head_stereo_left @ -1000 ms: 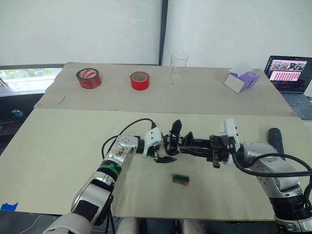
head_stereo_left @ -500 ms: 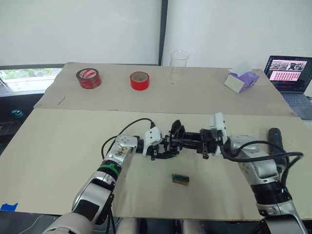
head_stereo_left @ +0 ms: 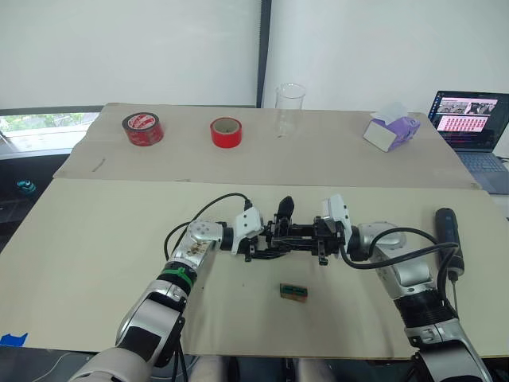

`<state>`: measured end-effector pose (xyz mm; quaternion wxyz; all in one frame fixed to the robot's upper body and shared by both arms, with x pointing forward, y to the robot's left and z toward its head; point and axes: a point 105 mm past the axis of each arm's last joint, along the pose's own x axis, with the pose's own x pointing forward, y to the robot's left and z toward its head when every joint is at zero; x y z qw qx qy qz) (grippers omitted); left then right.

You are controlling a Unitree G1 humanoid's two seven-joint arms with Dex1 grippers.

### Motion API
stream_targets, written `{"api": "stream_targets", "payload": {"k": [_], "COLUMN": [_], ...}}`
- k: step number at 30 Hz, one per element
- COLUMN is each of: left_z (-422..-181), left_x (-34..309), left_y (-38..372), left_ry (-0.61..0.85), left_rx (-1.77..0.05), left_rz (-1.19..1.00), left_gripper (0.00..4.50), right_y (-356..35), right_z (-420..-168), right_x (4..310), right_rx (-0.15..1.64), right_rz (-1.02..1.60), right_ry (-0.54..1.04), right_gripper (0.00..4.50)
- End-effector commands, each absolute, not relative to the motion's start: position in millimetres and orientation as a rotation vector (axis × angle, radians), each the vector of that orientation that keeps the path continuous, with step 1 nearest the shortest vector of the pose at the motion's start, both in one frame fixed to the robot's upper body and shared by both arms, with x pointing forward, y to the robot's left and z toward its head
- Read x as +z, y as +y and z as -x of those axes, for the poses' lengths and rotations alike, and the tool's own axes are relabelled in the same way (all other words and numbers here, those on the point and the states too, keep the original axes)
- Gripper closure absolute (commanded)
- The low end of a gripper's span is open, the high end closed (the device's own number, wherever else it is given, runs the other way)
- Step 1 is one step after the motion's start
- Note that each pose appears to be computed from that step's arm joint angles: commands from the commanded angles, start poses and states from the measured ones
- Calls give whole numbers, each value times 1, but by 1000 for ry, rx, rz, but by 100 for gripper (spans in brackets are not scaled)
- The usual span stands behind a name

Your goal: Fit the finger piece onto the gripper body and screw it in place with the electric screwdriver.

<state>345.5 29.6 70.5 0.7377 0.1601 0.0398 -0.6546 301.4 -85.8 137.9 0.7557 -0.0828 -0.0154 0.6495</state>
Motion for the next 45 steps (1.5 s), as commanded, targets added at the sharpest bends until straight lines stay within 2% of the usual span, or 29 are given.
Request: {"api": "stream_targets", "payload": {"k": [1,9,16,21,25,28,32,44,45], "left_z": [-341,-340,-339,-339,-340,-340,-340,-341,-341], "left_x": [56,55,52,52,51,50,49,47,47], "left_y": [36,37,37,37,38,38,38,38,38], "left_ry": [150,154,157,156,163,171,176,188,188], "left_rx": [-1447,-1451,-1447,-1438,-1427,-1427,-1426,-1421,-1421], "left_rz": [-373,-375,-370,-365,-366,-367,-367,-367,-366], "left_gripper": [220,220,220,220,220,220,220,220,220], "right_y": [-89,-92,-91,-92,-95,-96,-87,-86,-85], "right_z": [-305,-316,-314,-309,-315,-316,-320,-315,-313], "right_x": [133,121,116,99,94,96,116,133,137], "right_rx": [1391,1337,1359,1376,1343,1348,1350,1390,1409], "right_rz": [199,226,246,214,261,291,283,228,220], "right_ry": [-14,50,109,226,205,210,142,91,66], "right_gripper": [409,409,409,409,409,409,409,409,359]}}
